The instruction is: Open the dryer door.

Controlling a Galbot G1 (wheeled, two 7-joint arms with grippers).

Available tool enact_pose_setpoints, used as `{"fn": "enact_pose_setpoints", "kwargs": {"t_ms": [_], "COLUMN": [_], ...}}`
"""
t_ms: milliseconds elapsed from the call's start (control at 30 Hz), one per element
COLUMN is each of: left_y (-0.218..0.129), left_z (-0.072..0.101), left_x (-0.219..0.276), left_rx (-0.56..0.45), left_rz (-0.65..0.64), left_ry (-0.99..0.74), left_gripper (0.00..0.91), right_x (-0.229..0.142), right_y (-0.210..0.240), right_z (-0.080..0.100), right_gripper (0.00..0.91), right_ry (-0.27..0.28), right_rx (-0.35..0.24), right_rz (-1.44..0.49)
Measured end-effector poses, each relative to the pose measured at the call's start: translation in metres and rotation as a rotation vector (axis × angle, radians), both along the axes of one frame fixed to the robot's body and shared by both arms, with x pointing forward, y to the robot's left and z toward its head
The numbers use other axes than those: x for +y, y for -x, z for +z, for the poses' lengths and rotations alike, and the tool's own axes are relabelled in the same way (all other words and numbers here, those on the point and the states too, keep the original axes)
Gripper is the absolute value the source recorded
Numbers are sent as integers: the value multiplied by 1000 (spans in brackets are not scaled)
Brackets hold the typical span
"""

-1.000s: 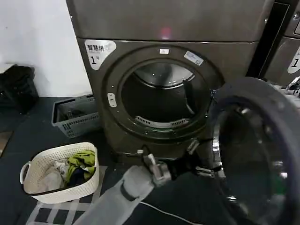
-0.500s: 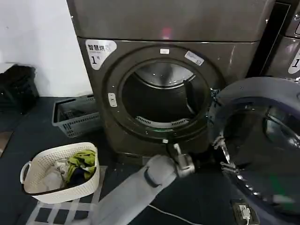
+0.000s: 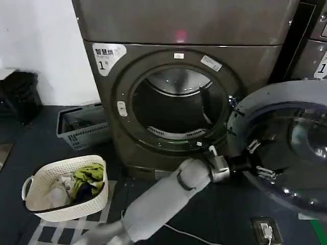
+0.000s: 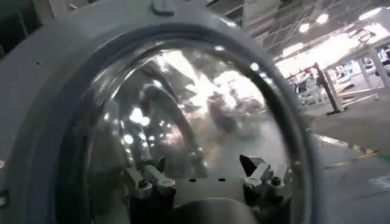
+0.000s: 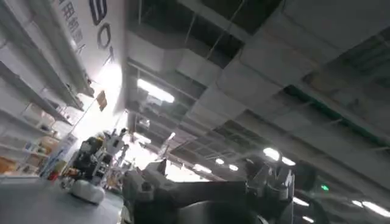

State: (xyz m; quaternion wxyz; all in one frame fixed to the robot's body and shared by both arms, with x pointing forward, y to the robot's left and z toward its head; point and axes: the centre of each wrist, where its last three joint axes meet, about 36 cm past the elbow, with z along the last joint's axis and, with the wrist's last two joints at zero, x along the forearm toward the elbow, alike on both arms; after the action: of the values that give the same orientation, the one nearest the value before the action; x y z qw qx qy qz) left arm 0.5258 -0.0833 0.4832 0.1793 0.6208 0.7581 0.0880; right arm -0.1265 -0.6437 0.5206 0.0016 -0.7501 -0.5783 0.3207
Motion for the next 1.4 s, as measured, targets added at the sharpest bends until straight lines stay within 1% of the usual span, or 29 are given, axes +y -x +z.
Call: {"fn": "enact_pose_setpoints", "kwargs": {"t_ms": [300,433,500,567,667,733,933,1133,1400], "left_y": [-5,1,7,14,27,31,53,71,100], "left_z": [-2,-3,-4,-3,-3,-6,-8,-9,-5], "left_x": [-2,-3,-4,-5,0,18,69,127,213], "left_rx": [3,10,21,26,34,35,24,4,-41], "left_rz": [4,-4,-12,-21,-31,-17,2,49,147], "left_ry": [-16,-7,2,11,32,30,38,22,-32], "left_gripper": [907,907,907,907,907,907,907,907,907], "right_x": [-1,-4,-6,-9,-14,-16,-21,-23,-24], "right_y": [9,8,7,5,2,0,-10,-21,-39], "right_z": [1,2,2,3,3,3,2,-1,-7], "right_gripper": [907,907,907,907,907,907,907,907,907], "right_ry": [6,6,-3,-15,-28,-45,-71,-75,-85], "right_rx": [11,10,8,-1,-32,-46,-52,-58,-71], "right_rz": [-9,-7,-8,-10,3,16,36,61,105]}}
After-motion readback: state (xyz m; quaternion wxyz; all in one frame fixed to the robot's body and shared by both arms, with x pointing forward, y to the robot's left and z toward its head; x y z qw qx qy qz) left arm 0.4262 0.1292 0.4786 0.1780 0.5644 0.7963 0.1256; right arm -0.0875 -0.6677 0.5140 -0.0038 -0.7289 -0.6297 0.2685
